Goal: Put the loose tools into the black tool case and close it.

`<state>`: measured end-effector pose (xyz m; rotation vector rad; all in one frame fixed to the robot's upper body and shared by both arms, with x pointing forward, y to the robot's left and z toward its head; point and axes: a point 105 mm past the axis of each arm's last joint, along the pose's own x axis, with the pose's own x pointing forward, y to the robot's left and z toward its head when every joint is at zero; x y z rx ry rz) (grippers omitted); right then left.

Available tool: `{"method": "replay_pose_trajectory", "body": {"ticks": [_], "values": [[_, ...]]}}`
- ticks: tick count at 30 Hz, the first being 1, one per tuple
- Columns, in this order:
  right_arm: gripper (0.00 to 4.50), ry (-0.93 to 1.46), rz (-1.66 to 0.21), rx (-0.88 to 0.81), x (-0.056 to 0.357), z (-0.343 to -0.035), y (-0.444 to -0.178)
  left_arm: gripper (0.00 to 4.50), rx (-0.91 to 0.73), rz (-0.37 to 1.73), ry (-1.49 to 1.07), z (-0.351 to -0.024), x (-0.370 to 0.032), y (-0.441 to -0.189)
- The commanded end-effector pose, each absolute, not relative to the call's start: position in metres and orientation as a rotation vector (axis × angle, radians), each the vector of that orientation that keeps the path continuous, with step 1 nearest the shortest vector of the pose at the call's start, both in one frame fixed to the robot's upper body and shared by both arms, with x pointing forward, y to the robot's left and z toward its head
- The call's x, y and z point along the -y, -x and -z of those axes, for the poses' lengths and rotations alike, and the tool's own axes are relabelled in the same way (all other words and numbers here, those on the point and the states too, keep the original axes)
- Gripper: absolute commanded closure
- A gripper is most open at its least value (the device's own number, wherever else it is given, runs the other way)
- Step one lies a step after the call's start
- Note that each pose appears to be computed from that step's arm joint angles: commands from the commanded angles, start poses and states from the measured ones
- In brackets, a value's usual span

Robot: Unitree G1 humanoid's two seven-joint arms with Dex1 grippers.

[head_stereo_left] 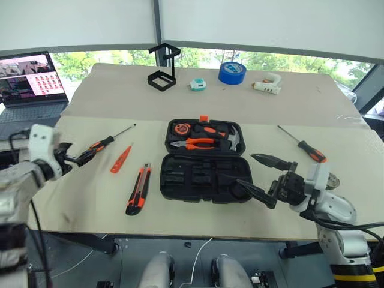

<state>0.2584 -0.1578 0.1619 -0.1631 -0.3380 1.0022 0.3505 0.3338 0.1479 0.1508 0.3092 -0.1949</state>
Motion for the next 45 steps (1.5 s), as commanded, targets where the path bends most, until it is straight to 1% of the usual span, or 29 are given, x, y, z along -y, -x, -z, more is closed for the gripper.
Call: {"method": "replay_pose_trajectory", "body": {"ticks": [1, 3, 7, 9, 11, 12, 13, 15, 17, 18, 19, 21, 23, 26, 27, 28, 29, 31, 34, 37, 39, 42, 45], "values": [[0.1, 0.181, -0.995, 0.382, 0.157, -0.171, -0.257, 0.0, -0.364, 0.206, -0.174, -0.14, -0.334, -0.379], [0.1, 0.182, -0.984, 0.386, 0.157, -0.172, -0.256, 0.0, -0.395, 0.234, -0.178, -0.133, -0.324, -0.396], [0.1, 0.189, -0.962, 0.385, 0.159, -0.171, -0.251, 0.0, -0.389, 0.25, -0.186, -0.133, -0.312, -0.413], [0.1, 0.195, -0.953, 0.38, 0.161, -0.17, -0.249, 0.0, -0.393, 0.251, -0.178, -0.132, -0.309, -0.418], [0.1, 0.205, -0.934, 0.374, 0.165, -0.17, -0.245, 0.0, -0.451, 0.29, -0.175, -0.123, -0.303, -0.416], [0.0, 0.209, -0.927, 0.371, 0.166, -0.169, -0.243, 0.52, -0.473, 0.3, -0.183, -0.119, -0.302, -0.415], [0.0, 0.212, -0.911, 0.371, 0.168, -0.17, -0.242, 0.66, -0.493, 0.29, -0.198, -0.116, -0.304, -0.414], [0.0, 0.216, -0.895, 0.371, 0.17, -0.17, -0.24, 1.56, -0.494, 0.262, -0.208, -0.117, -0.308, -0.415], [0.0, 0.216, -0.887, 0.368, 0.171, -0.168, -0.238, 2.17, -0.481, 0.268, -0.2, -0.119, -0.309, -0.415], [0.0, 0.216, -0.886, 0.367, 0.171, -0.168, -0.237, 2.63, -0.478, 0.269, -0.195, -0.12, -0.309, -0.414], [0.0, 0.216, -0.885, 0.366, 0.171, -0.167, -0.237, 2.99, -0.476, 0.27, -0.192, -0.12, -0.31, -0.414], [0.0, 0.218, -0.884, 0.363, 0.172, -0.166, -0.236, 3.57, -0.442, 0.271, -0.187, -0.125, -0.313, -0.413], [0.0, 0.221, -0.882, 0.362, 0.173, -0.166, -0.237, 3.59, -0.365, 0.29, -0.2, -0.137, -0.315, -0.414], [0.0, 0.212, -0.864, 0.393, 0.178, -0.174, -0.241, 3.59, -0.141, 0.433, -0.237, -0.176, -0.307, -0.41], [0.0, 0.217, -0.855, 0.406, 0.18, -0.177, -0.243, 3.59, -0.091, 0.484, -0.241, -0.188, -0.303, -0.408], [0.0, 0.229, -0.852, 0.412, 0.182, -0.179, -0.244, 3.59, -0.05, 0.545, -0.245, -0.198, -0.296, -0.405], [0.0, 0.243, -0.848, 0.404, 0.186, -0.18, -0.245, 3.59, -0.011, 0.651, -0.295, -0.208, -0.282, -0.401], [0.0, 0.259, -0.834, 0.382, 0.196, -0.182, -0.247, 3.59, 0.041, 0.846, -0.472, -0.215, -0.254, -0.389], [0.0, 0.32, -0.803, 0.354, 0.214, -0.184, -0.254, 3.59, 0.02, 1.066, -0.607, -0.209, -0.211, -0.378], [0.0, 0.402, -0.781, 0.32, 0.233, -0.184, -0.262, 3.59, 0.003, 1.203, -0.647, -0.204, -0.166, -0.371], [0.0, 0.443, -0.792, 0.287, 0.24, -0.182, -0.265, 3.59, -0.072, 1.315, -0.73, -0.184, -0.133, -0.358], [0.0, 0.48, -0.829, 0.224, 0.244, -0.173, -0.264, 3.59, -0.112, 1.368, -0.817, -0.164, -0.1, -0.35], [0.0, 0.467, -0.824, 0.208, 0.246, -0.17, -0.261, 3.59, -0.155, 1.337, -0.856, -0.152, -0.08, -0.355]]}}
